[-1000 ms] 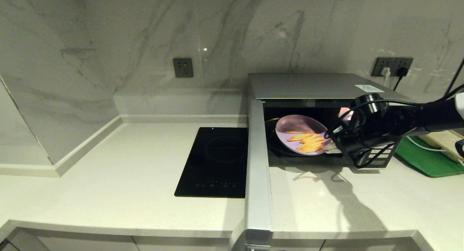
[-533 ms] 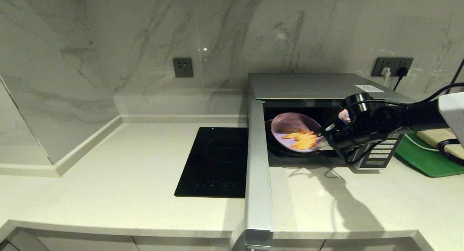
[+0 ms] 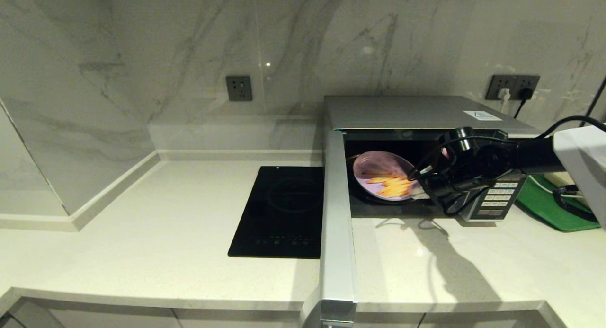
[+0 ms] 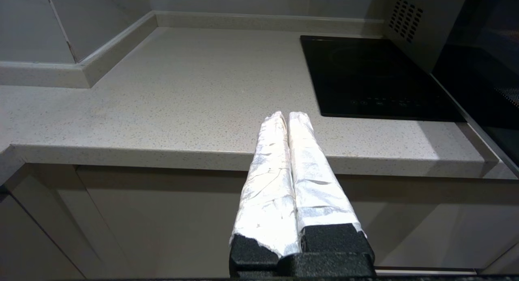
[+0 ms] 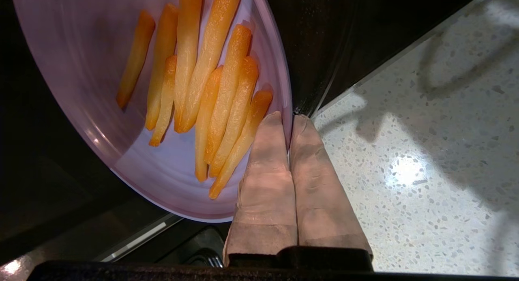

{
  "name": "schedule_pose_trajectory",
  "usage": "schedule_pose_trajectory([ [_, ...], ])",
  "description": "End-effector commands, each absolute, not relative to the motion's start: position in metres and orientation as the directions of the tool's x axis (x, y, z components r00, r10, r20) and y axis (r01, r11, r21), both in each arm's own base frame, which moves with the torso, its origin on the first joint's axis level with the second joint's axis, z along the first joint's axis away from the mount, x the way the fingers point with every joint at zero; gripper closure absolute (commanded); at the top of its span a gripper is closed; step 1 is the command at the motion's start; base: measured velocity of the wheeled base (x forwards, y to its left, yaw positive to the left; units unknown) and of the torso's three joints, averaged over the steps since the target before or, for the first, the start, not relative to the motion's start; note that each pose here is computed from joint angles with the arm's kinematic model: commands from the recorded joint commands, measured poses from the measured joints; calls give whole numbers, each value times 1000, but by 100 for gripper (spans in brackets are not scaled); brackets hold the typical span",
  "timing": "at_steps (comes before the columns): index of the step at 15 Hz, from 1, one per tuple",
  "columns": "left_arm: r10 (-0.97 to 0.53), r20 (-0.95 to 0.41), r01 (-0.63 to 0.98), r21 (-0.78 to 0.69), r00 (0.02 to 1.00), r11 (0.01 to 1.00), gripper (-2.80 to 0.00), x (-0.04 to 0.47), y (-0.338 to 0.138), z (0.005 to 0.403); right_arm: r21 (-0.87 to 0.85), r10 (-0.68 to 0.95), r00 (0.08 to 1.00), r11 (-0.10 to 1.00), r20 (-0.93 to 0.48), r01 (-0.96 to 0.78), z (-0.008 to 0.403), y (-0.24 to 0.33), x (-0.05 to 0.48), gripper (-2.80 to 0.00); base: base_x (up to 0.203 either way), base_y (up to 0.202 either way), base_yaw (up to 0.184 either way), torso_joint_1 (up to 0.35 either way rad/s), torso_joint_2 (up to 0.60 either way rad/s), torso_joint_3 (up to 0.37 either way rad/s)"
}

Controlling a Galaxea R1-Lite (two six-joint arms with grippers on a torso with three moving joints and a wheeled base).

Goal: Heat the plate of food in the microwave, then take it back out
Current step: Put the plate in the microwave oven

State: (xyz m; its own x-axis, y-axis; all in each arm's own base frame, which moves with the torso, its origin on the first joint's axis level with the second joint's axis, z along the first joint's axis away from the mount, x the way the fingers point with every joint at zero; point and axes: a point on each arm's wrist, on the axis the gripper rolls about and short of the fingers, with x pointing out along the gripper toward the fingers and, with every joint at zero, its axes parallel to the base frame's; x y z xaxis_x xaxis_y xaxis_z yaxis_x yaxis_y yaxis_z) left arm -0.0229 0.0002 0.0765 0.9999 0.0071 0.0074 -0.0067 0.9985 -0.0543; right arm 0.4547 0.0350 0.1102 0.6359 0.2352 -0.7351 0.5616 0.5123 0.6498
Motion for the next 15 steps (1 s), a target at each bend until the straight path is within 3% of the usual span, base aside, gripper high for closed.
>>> schedule_pose_trajectory([
  [1, 8, 8, -7, -55, 1000, 998, 0, -23, 0, 77, 651, 237, 634, 507, -736, 565, 109, 35, 456, 0, 0, 0, 0, 0, 0, 0],
  [15, 8, 8, -7, -55, 1000, 998, 0, -23, 0, 77, 644, 195, 648, 495, -736, 583, 104, 35, 464, 0, 0, 0, 0, 0, 0, 0],
])
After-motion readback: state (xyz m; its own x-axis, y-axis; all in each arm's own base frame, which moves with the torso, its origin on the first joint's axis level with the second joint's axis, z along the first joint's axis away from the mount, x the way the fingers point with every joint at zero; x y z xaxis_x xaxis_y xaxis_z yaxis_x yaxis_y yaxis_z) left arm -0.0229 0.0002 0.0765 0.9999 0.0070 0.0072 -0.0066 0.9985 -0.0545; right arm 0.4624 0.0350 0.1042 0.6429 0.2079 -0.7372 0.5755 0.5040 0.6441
